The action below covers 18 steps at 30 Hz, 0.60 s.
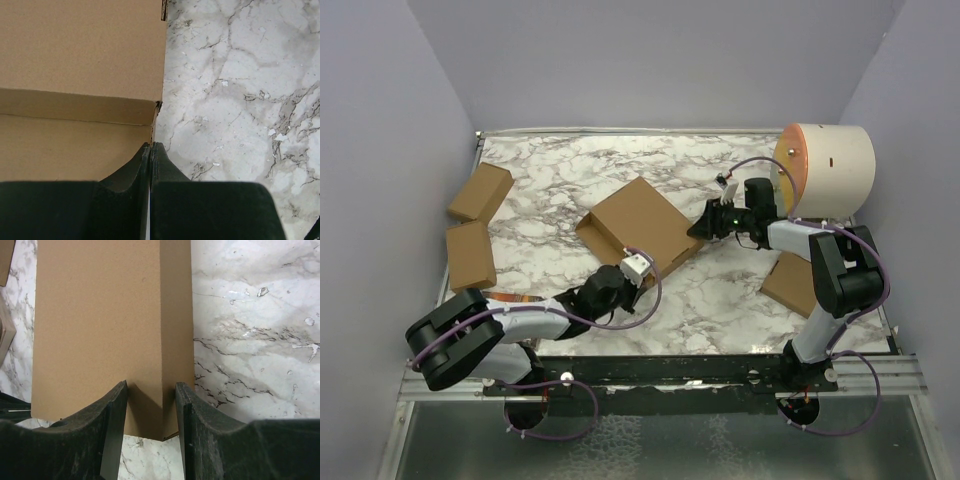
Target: Fold the paper box
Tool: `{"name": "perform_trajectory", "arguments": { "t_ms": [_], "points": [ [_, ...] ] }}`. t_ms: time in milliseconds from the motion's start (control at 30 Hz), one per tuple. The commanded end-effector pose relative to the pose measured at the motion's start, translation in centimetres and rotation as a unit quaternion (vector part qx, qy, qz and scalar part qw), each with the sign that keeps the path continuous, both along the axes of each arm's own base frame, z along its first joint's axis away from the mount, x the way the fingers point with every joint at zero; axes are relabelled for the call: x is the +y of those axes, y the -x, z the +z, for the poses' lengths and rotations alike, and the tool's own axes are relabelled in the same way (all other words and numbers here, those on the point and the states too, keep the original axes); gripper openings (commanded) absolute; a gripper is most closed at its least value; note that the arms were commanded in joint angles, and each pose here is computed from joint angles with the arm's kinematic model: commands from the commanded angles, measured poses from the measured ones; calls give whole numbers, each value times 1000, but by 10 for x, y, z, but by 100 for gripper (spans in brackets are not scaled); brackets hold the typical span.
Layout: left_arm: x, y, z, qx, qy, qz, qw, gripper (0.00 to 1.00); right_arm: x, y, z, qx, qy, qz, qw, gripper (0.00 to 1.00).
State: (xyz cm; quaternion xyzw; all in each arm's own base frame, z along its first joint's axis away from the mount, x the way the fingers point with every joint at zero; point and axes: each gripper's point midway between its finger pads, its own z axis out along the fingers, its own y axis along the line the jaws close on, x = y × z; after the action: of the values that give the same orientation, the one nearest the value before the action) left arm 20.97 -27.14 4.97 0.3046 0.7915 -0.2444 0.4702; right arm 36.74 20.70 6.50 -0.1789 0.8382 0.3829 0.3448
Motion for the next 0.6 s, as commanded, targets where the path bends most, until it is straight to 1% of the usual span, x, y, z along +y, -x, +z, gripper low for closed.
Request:
{"name": "perform_trajectory", "arguments": {
  "t_ms": [0, 100, 267, 433, 567],
  "points": [
    [3, -17, 8, -1, -37, 35, 999, 0, -10, 14, -41, 45, 56, -9, 997, 41],
    [1, -18, 11, -5, -37, 30, 999, 0, -10, 14, -43, 45, 59, -9, 997, 41],
    [3, -14, 20, -28, -2, 24, 999, 0, -12, 12, -43, 43, 65, -14, 997, 41],
    [2, -6, 35, -62, 43, 0, 997, 0, -12, 13, -46, 46, 66, -13, 997, 41],
    [6, -1, 29, -69, 34, -13, 997, 0, -12, 12, -45, 45, 66, -13, 997, 41]
  ]
}}
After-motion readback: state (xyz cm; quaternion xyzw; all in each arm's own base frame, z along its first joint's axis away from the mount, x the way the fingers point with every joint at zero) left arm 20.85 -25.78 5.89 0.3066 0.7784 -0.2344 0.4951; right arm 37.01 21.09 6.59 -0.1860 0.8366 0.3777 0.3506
